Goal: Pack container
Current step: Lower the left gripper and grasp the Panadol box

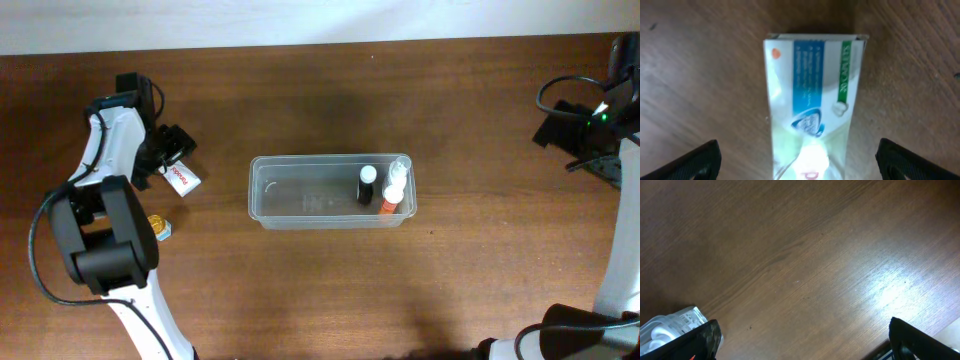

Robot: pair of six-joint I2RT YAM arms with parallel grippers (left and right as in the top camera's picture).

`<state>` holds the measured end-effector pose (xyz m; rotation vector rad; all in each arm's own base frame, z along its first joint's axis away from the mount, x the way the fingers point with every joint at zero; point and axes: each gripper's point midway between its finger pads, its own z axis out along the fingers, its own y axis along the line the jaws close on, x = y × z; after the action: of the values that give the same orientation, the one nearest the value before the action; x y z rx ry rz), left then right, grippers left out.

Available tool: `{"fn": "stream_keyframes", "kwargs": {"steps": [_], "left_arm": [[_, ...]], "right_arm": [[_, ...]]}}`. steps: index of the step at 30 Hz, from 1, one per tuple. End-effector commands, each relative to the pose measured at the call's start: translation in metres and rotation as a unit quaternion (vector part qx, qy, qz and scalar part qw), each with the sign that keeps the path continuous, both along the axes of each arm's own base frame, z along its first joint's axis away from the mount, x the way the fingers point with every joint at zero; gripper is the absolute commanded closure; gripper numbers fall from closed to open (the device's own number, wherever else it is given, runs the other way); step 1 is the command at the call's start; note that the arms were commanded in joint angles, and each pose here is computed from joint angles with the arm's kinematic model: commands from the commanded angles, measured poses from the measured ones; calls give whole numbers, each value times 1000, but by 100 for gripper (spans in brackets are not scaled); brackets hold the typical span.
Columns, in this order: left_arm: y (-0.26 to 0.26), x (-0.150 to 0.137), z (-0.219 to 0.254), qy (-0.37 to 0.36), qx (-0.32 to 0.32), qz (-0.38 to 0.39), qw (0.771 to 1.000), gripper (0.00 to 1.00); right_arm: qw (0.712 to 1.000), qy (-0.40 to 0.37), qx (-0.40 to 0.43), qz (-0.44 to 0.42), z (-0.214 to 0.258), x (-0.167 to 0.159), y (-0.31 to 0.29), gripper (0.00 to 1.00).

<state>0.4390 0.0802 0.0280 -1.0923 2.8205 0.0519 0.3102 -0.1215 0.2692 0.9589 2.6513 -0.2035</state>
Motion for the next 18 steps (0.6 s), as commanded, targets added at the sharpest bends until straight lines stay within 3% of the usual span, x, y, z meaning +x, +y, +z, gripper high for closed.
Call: {"fn": "stream_keyframes", "kwargs": {"steps": [1,18], "left_arm": [[-6,6,-7,-2,5,-3,1000,1],[-15,2,-34,30,23,-19,999,1]], "right_arm": [[1000,-10,-11,-3,8,-1,-3,2],[1000,-10,-11,-3,8,-1,-3,2]]}}
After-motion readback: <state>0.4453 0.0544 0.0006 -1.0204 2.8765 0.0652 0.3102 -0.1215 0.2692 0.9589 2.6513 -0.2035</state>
